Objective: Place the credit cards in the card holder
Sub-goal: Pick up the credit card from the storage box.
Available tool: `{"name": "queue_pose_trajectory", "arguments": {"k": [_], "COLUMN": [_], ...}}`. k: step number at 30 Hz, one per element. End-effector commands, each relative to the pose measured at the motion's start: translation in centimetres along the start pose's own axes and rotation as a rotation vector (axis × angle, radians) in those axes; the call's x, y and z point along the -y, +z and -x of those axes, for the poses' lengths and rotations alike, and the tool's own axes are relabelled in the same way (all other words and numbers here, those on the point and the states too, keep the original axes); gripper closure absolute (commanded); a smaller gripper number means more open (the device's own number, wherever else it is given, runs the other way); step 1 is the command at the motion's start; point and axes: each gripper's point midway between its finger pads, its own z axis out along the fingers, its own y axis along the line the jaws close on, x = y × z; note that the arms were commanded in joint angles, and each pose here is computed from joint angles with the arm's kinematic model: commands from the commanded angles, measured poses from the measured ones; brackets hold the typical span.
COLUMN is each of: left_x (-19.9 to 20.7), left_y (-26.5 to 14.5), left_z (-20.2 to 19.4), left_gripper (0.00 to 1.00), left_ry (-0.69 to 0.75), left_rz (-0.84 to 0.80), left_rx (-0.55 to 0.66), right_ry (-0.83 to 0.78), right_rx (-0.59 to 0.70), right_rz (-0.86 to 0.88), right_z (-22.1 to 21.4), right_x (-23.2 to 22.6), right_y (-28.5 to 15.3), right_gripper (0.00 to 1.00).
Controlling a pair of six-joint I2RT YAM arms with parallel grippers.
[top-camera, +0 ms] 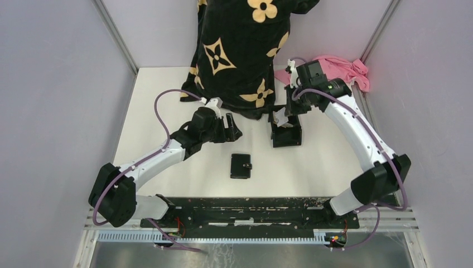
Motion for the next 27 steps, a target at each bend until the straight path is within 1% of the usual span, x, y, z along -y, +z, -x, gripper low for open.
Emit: {"name": "queue_pose_trajectory", "arguments": {"k": [1,5,7,9,14,17,20,27], "left_x": [4.8,7.1,8.1,8.9,10.6,11.3,11.4,11.7], "left_y": [-1.4,-2.5,-3.0,-3.6,-5.0,-5.5,-5.5,-5.7], "left_z": [2.5,2.6,2.4,1.9,0.8,-0.2,-1.0,-1.6], "left_gripper": [0.15,0.10,0.10,0.10,0.10,0.10,0.10,0.11], "left_ry": [0.113,0.176,0.207,0.227,0.243,0.234,0.222,0.209], "left_rz": [-0.241,-0.370,-0.436,-0.491,-0.619,-0.689,-0.712,-0.765], "left_rx": [0.030,0.011,-0.017,-0.049,-0.119,-0.182,-0.231,-0.280], "right_ry": [-0.006,-0.016,-0.013,-0.004,0.008,0.019,0.039,0.080], "right_rx": [0.001,-0.052,-0.068,-0.087,-0.123,-0.132,-0.140,-0.158], "right_rz": [0.207,0.352,0.438,0.487,0.597,0.659,0.719,0.802], "right_z": [-2.3,-5.1,-6.0,-6.8,-8.2,-8.6,-8.8,-9.2], "right_x": [-4.4,-7.0,-8.3,-9.1,-10.7,-11.6,-12.4,-13.4], "right_y": [-2.6,-3.8,-4.5,-4.7,-5.1,-5.3,-5.5,-5.4], "right_gripper": [0.99,0.99,0.99,0.99,0.99,0.99,0.99,0.99]}}
